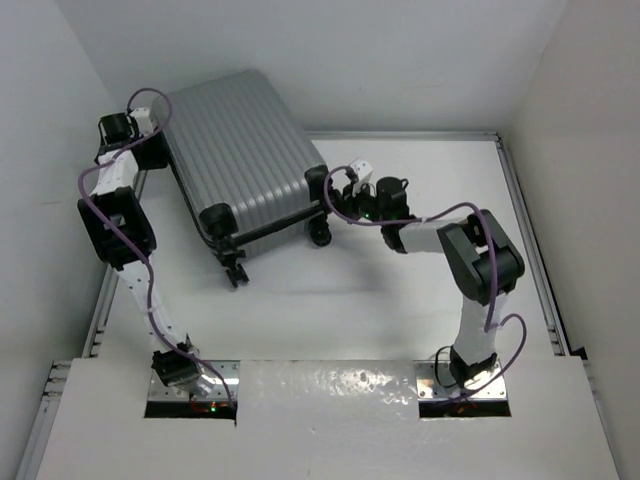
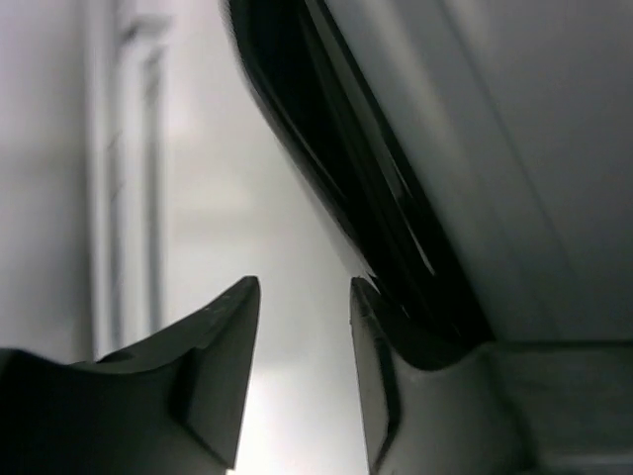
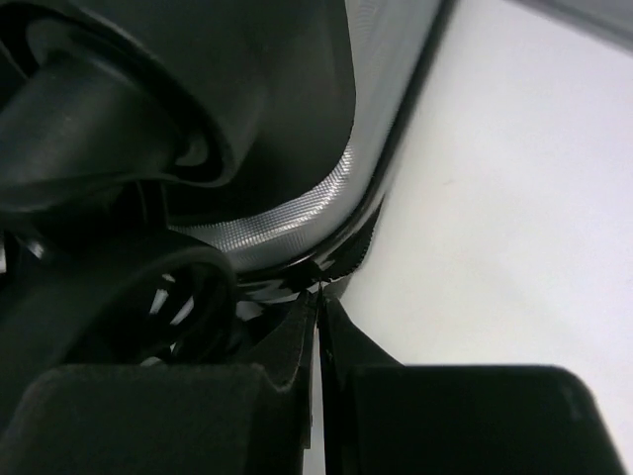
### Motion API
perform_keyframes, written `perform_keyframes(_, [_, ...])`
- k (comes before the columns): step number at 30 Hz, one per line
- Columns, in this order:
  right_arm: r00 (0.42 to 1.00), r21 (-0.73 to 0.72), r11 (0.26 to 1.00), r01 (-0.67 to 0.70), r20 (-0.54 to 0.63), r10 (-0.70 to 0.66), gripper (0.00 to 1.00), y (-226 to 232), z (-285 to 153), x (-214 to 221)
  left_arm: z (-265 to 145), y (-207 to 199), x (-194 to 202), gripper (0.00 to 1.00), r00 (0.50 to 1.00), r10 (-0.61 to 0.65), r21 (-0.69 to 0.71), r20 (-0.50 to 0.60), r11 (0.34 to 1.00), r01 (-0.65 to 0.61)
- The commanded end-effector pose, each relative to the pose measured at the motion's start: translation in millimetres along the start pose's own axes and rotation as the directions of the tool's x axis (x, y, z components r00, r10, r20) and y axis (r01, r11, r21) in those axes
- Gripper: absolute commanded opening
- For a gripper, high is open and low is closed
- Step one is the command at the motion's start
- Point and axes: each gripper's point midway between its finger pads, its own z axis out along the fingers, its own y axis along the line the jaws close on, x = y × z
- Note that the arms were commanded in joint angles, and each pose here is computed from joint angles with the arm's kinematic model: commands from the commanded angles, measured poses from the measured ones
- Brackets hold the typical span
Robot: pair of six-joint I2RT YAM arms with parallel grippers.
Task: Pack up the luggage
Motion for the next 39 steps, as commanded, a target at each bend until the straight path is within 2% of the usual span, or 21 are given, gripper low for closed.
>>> perform_keyframes(1, [0.998, -0.194, 0.979, -0.059, 0.016, 0.063, 0.0, 89.0, -13.3, -1.2, -12.9, -202.7, -39.2, 0.42, 0.911, 0.251, 0.533, 0.327, 0.747, -0.397])
perform_keyframes(5, [0.997, -0.202, 0.976, -0.079, -0.027, 0.075, 0.0, 103.9, -21.6, 11.6, -33.5, -234.6, -65.1, 0.48, 0.894, 0.167, 0.638, 0.415, 0.648, -0.417])
perform_keyframes(7, [0.997, -0.19, 0.978, -0.083, -0.025, 0.08, 0.0, 102.1, -22.2, 14.4, -45.4, -245.7, -65.3, 0.52, 0.898, 0.149, 0.695, 0.415, 0.584, -0.418])
perform_keyframes(11, [0.997, -0.196, 0.978, -0.072, -0.006, 0.072, 0.0, 101.5, -16.8, 4.2, -74.4, -238.0, -79.7, 0.59, 0.848, 0.194, 0.64, 0.494, 0.579, -0.506])
perform_keyframes(12, [0.997, -0.203, 0.977, -0.073, 0.001, 0.074, 0.0, 101.6, -12.5, 0.8, -89.0, -228.2, -96.9, 0.6, 0.825, 0.189, 0.602, 0.532, 0.601, -0.526])
perform_keyframes(13, [0.997, -0.206, 0.976, -0.078, 0.01, 0.081, 0.0, 101.7, -9.9, -2.7, -92.5, -217.7, -107.4, 0.61, 0.857, 0.132, 0.599, 0.498, 0.662, -0.45])
perform_keyframes(14, [0.994, -0.204, 0.973, -0.104, 0.013, 0.109, 0.0, 102.0, -8.2, -4.3, -103.1, -196.0, -124.5, 0.61, 0.859, 0.087, 0.571, 0.504, 0.713, -0.407])
perform_keyframes(15, [0.991, -0.178, 0.976, -0.125, 0.02, 0.13, 0.0, 95.0, -6.5, -2.4, -114.8, -182.0, -147.2, 0.61, 0.868, -0.027, 0.575, 0.495, 0.759, -0.305])
perform_keyframes(18, [0.967, -0.159, 0.962, -0.222, 0.091, 0.238, 0.0, 78.3, -10.9, -10.3, -163.1, -119.5, -208.0, 0.56, 0.796, -0.176, 0.462, 0.579, 0.875, -0.142])
perform_keyframes(19, [0.96, -0.154, 0.96, -0.233, 0.119, 0.252, 0.0, 74.0, -12.1, -14.4, -173.1, -108.1, -214.8, 0.53, 0.793, -0.121, 0.377, 0.598, 0.915, -0.144])
perform_keyframes(20, [0.958, -0.135, 0.96, -0.245, 0.119, 0.261, 0.0, 68.4, -14.1, -12.7, -211.8, -116.5, -238.0, 0.48, 0.757, -0.044, 0.29, 0.652, 0.937, -0.196])
perform_keyframes(21, [0.959, -0.107, 0.964, -0.245, 0.119, 0.257, 0.0, 61.6, -17.3, -11.2, -209.9, -110.5, -221.8, 0.46, 0.811, 0.015, 0.195, 0.585, 0.968, -0.158])
perform_keyframes(22, [0.961, -0.082, 0.966, -0.245, 0.108, 0.253, 0.0, 57.7, -20.0, -8.2, -220.8, -116.6, -218.1, 0.46, 0.796, 0.178, 0.078, 0.579, 0.959, -0.271])
perform_keyframes(23, [0.964, -0.056, 0.972, -0.227, 0.131, 0.233, 0.0, 52.9, -24.1, -18.2, -238.0, -155.2, -199.3, 0.45, 0.805, 0.253, 0.071, 0.536, 0.937, -0.343])
perform_keyframes(25, [0.966, -0.041, 0.973, -0.225, 0.122, 0.228, 0.0, 52.1, -26.4, -20.4, -248.7, -176.7, -174.6, 0.45, 0.77, 0.401, -0.005, 0.496, 0.888, -0.46])
perform_keyframes(26, [0.968, -0.039, 0.976, -0.215, 0.121, 0.219, 0.0, 52.3, -27.9, -23.7, -253.0, -204.3, -141.6, 0.45, 0.775, 0.422, 0.044, 0.47, 0.866, -0.498])
perform_keyframes(28, [0.971, -0.019, 0.975, -0.22, 0.095, 0.221, 0.0, 47.2, -29.6, -20.5, -238.8, -227.2, -97.6, 0.46, 0.782, 0.47, 0.084, 0.41, 0.834, -0.546])
perform_keyframes(30, [0.972, 0.033, 0.975, -0.22, 0.09, 0.216, 0.0, 35.1, -33.6, -21.6, -236.9, -262.0, -62.7, 0.47, 0.762, 0.537, 0.13, 0.362, 0.78, -0.612])
perform_keyframes(31, [0.978, 0.066, 0.976, -0.206, 0.039, 0.204, 0.0, 28.4, -35.8, -10.0, -229.4, -284.8, -34.1, 0.49, 0.734, 0.592, 0.176, 0.333, 0.726, -0.665])
perform_keyframes(35, [0.981, 0.142, 0.971, -0.194, 0.051, 0.189, 0.0, -5.2, -48.1, -14.2, -217.8, -300.7, 8.7, 0.5, 0.702, 0.648, 0.22, 0.295, 0.669, -0.71])
perform_keyframes(39, [0.994, 0.063, 0.992, -0.111, 0.014, 0.11, 0.0, -1.9, -31.1, -18.6, -198.8, -295.3, 30.6, 0.5, 0.696, 0.673, 0.227, 0.25, 0.658, -0.718])
